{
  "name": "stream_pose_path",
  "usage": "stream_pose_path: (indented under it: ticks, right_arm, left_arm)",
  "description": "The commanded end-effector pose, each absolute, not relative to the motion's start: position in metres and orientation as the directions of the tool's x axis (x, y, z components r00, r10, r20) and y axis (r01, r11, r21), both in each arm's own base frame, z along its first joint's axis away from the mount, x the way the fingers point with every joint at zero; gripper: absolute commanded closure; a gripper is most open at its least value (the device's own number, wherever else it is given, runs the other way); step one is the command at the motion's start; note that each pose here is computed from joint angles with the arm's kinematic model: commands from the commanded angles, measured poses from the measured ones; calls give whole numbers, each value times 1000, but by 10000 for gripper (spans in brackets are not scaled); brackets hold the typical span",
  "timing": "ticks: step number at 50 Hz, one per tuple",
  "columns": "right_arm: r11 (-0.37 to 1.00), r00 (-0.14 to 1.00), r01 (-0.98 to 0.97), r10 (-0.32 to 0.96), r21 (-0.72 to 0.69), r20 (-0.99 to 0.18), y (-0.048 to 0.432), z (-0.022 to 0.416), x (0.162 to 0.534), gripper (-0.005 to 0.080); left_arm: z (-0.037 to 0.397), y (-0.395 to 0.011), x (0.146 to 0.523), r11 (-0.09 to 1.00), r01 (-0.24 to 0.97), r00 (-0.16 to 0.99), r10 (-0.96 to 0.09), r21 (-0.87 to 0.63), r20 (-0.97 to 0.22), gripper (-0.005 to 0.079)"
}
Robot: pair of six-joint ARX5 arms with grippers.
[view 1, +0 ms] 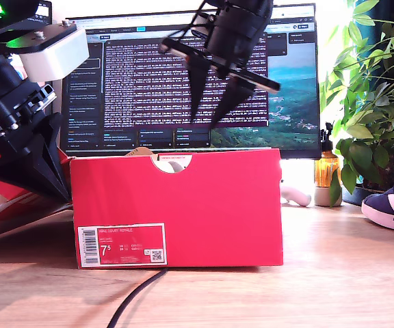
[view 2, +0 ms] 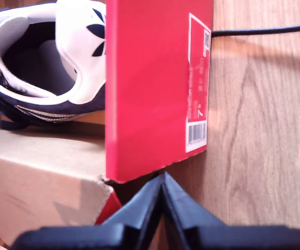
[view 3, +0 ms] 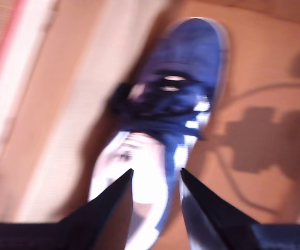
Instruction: Pack the blue shoes by picking the first shoe and placing it inside the red shoebox, left side, then picking and rotating the second shoe and placing it in the shoebox
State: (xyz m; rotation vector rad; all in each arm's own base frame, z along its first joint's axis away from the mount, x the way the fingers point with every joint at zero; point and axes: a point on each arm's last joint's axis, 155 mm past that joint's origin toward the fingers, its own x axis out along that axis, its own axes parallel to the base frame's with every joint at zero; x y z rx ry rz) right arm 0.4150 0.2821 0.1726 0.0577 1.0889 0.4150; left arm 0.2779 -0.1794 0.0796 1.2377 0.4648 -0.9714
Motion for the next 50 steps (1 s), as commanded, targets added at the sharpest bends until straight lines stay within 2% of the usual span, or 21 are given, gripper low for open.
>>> stream_pose_path:
  ticks: [1,5,14,23,24,29,38,50]
  right_arm:
    - [929,395,-289,337,233,-855,276,168,418,629]
    - [933,391,-284,322,220,-862,274,163,420,773]
    - [937,368,-276,307,212,-878,275,148,421,763]
    - [946,301,-259,269,193,-915,277,110,420,763]
    - [949,271,-256,253,184,-929,279,93,418,763]
    - [952,251,-252,240,176,-938,278,82,417,763]
    - [951,252,-237,256,197,-933,286,75,420,763]
    - [915,285,-268,374,302,-882,328,87,421,763]
  left_arm:
    - [79,-181,279,19,821,537,-367,571,-760,761]
    - [79,-182,279,18,822,534,-372,569,-760,761]
    - [79,-185,278,16,825,527,-383,565,-759,761]
    - [79,-185,277,16,826,525,-388,564,-758,761]
    - [79,-185,277,16,825,526,-387,564,-758,761]
    - [80,-186,278,17,822,529,-390,569,-754,761]
    - [84,-188,282,23,811,543,-399,584,-739,761]
    - [84,-188,282,23,812,543,-398,584,-739,761]
